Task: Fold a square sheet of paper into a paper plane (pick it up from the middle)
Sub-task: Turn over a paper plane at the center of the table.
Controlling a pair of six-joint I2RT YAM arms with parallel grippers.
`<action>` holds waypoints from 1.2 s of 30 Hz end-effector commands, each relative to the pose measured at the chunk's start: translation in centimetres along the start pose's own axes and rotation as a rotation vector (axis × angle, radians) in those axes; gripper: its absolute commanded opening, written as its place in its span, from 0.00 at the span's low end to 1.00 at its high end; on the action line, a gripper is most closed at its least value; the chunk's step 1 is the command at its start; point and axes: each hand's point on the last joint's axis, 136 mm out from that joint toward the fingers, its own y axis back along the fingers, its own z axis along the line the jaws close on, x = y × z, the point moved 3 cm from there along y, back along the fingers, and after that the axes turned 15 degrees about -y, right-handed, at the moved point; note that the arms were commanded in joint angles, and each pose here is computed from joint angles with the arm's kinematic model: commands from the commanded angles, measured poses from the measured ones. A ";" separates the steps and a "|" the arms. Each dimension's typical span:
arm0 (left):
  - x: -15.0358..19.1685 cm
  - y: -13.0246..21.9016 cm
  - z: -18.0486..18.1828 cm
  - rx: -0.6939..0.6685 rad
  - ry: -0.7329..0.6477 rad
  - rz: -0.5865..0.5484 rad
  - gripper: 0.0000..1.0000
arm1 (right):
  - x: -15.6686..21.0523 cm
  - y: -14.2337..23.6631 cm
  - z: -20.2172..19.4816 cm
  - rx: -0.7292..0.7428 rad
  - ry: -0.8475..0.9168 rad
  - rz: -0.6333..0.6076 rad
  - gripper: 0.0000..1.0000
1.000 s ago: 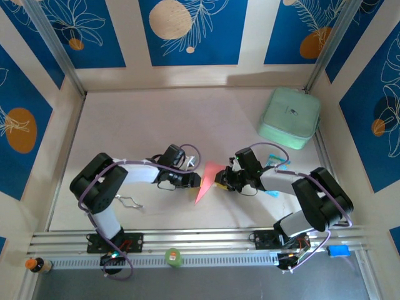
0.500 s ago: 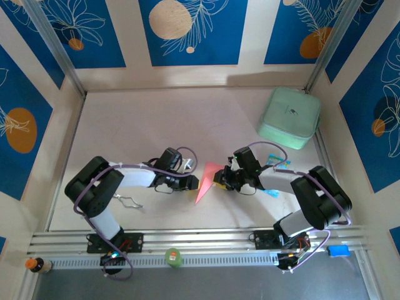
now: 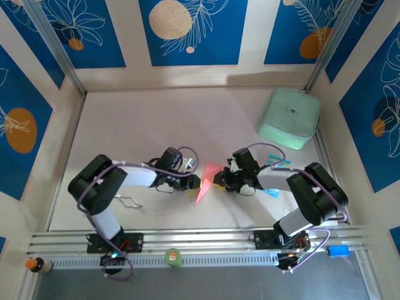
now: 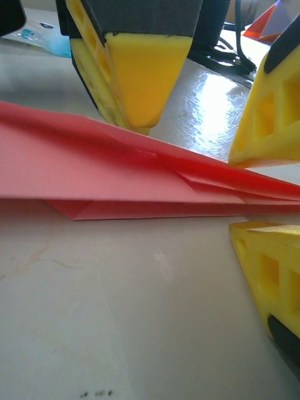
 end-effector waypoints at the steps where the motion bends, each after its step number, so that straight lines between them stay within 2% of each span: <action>1: 0.4 -0.5 0.4 0.016 0.029 0.027 0.29 | 0.2 -0.2 0.8 -0.016 0.016 0.019 0.26; 15: 0.4 -0.1 0.3 -0.005 0.022 0.026 0.23 | 0.3 -0.3 0.9 -0.029 0.019 0.029 0.23; 23: -0.2 1.0 -0.3 -0.022 -0.006 -0.024 0.26 | 0.4 -0.3 0.8 -0.025 0.018 0.028 0.22; 28: 0.0 0.9 -0.1 -0.029 -0.001 -0.012 0.25 | 0.4 -0.3 0.7 -0.024 0.019 0.026 0.22; 34: 0.0 -0.1 -0.6 0.057 0.016 0.008 0.23 | 0.4 -0.2 1.0 -0.031 0.022 0.028 0.22; 36: 0.3 -0.2 -0.3 0.044 0.024 0.013 0.24 | 0.3 -0.3 1.0 -0.026 0.022 0.028 0.22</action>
